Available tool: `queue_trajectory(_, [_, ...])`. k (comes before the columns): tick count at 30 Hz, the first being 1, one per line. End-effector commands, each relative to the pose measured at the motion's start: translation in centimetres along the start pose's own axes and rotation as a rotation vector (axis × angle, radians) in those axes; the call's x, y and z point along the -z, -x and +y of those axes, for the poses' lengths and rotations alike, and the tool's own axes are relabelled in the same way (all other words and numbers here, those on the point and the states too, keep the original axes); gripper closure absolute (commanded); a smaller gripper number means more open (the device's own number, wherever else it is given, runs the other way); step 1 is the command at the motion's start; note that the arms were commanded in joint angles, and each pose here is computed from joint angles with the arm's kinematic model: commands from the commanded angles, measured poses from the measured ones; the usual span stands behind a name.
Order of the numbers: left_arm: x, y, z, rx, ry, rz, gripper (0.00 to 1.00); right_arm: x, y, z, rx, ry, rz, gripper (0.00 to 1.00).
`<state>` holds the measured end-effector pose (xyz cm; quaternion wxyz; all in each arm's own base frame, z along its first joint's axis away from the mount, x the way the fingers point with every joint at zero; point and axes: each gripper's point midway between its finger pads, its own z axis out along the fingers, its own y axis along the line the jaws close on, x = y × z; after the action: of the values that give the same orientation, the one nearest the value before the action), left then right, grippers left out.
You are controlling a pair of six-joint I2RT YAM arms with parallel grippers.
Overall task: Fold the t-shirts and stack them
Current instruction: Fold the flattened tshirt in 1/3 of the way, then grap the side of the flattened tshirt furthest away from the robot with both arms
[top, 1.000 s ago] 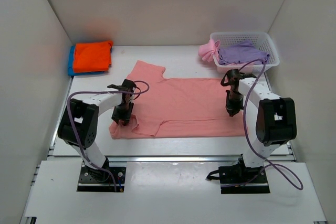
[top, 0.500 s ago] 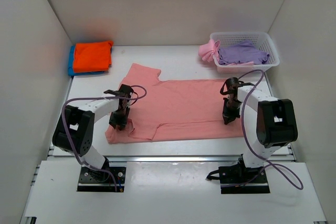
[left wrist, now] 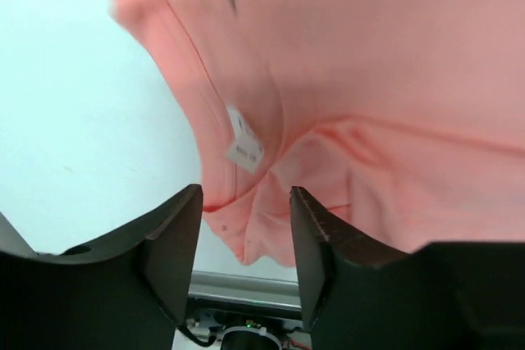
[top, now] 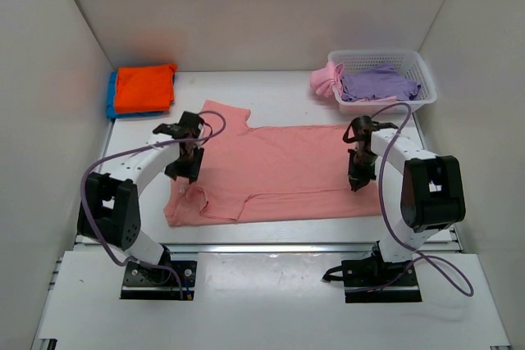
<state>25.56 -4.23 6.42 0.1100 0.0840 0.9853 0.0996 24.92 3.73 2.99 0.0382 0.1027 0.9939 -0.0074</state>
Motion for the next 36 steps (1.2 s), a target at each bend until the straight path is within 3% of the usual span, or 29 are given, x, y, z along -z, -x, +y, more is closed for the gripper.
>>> queue_trajectory(1, [4.0, 6.6, 0.6, 0.029, -0.024, -0.199, 0.41, 4.0, 3.5, 2.3, 0.099, 0.064, -0.139, 0.94])
queue_trajectory(4, [4.7, 11.7, -0.2, 0.056, -0.063, -0.279, 0.39, 6.5, 5.9, 3.6, 0.143, 0.086, -0.234, 0.91])
queue_trajectory(8, [3.2, 18.8, -0.3, 0.093, -0.082, -0.351, 0.36, 9.5, 9.1, 5.0, 0.174, 0.137, -0.456, 0.87])
queue_trajectory(10, [0.6, 21.0, -0.7, 0.097, -0.086, -0.319, 0.36, 10.9, 10.6, 5.1, 0.154, 0.17, -0.607, 0.83])
queue_trajectory(12, [0.0, 24.2, 0.0, 0.109, -0.063, -0.343, 0.36, 11.8, 11.5, 4.7, 0.135, 0.213, -0.721, 0.76])
queue_trajectory(14, [-1.7, 25.5, 0.6, 0.135, -0.046, -0.325, 0.34, 13.0, 12.0, 4.4, 0.119, 0.284, -0.855, 0.54])
queue_trajectory(16, [-4.3, 26.4, 0.6, 0.138, -0.043, -0.294, 0.34, 15.2, 12.6, 3.7, 0.074, 0.325, -1.064, 0.44])
queue_trajectory(18, [-4.8, 27.7, 1.3, 0.144, -0.033, -0.3, 0.31, 16.5, 12.9, 2.7, 0.033, 0.309, -1.201, 0.32])
queue_trajectory(19, [-5.9, 27.8, 1.0, 0.151, -0.04, -0.288, 0.32, 16.5, 12.9, 2.1, 0.011, 0.293, -1.242, 0.31])
queue_trajectory(21, [-6.7, 28.5, 1.3, 0.16, -0.031, -0.29, 0.27, 16.3, 13.6, 1.0, -0.025, 0.271, -1.25, 0.3])
queue_trajectory(28, [-9.4, 29.3, 0.1, 0.152, -0.054, -0.239, 0.26, 11.3, 17.8, -0.4, -0.058, 0.159, -1.019, 0.17])
queue_trajectory(31, [-9.9, 28.8, -0.3, 0.122, -0.048, -0.219, 0.3, 10.2, 19.2, -0.3, -0.075, 0.131, -1.006, 0.25])
queue_trajectory(36, [-10.9, 27.4, -1.5, 0.112, -0.1, -0.166, 0.31, 7.6, 20.7, -0.1, -0.143, 0.148, -0.928, 0.21])
